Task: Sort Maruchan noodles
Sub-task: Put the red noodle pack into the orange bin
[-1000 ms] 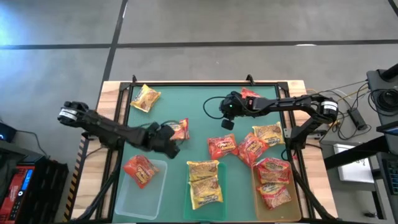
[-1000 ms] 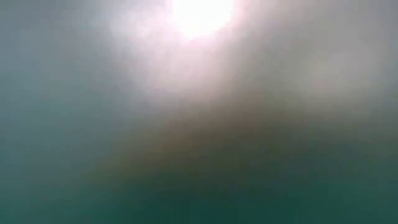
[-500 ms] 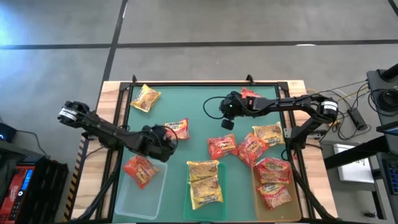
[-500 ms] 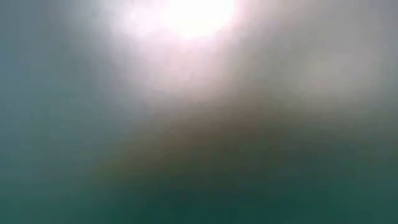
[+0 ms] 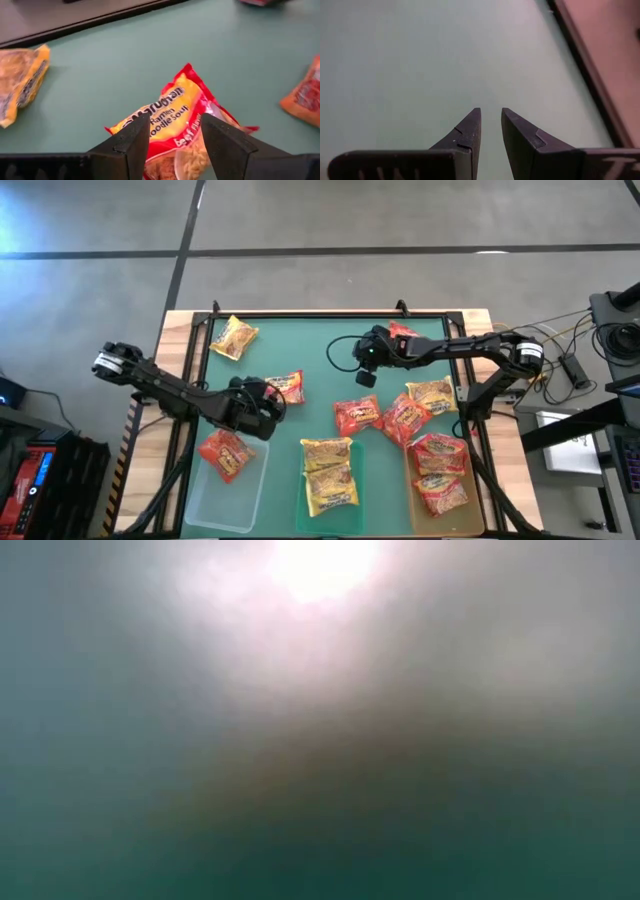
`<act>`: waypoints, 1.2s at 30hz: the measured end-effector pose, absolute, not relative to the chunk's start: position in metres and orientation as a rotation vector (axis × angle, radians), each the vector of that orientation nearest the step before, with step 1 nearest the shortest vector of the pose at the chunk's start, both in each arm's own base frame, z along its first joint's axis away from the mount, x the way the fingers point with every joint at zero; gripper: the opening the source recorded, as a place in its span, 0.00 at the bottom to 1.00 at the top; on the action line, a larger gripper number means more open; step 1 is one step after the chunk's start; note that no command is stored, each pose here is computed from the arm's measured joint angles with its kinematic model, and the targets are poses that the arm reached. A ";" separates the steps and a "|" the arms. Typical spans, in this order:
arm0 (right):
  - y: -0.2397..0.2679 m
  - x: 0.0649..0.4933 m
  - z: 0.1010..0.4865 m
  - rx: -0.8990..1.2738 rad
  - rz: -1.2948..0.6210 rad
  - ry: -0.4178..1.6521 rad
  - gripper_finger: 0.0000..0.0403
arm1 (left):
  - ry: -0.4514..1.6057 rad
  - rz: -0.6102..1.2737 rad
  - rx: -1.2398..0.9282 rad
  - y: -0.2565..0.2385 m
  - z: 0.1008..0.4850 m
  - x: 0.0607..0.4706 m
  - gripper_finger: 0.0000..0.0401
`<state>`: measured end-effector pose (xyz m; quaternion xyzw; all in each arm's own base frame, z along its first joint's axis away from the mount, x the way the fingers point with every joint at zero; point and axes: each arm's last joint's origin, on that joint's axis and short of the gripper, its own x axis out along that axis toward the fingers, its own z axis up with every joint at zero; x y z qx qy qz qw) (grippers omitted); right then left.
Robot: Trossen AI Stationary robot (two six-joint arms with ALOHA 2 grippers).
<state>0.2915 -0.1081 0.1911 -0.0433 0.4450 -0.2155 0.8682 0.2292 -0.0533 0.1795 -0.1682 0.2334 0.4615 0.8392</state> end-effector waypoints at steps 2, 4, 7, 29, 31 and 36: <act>-0.109 0.291 0.191 -0.104 -0.474 0.935 0.16 | 0.516 0.955 -0.344 -0.054 0.179 0.230 0.40; -0.110 0.291 0.191 -0.105 -0.481 0.936 0.16 | 0.569 0.945 -0.335 -0.052 0.177 0.227 0.40; -0.109 0.291 0.191 -0.098 -0.482 0.934 0.16 | 0.672 0.952 -0.335 -0.046 0.175 0.216 0.41; -0.109 0.291 0.191 -0.098 -0.482 0.934 0.16 | 0.468 0.689 -0.671 -0.019 0.149 0.173 0.40; -0.110 0.292 0.192 -0.099 -0.483 0.924 0.16 | 0.460 0.711 -0.678 -0.015 0.148 0.174 0.40; -0.110 0.294 0.194 -0.103 -0.487 0.889 0.16 | 0.471 0.735 -0.670 -0.008 0.145 0.177 0.40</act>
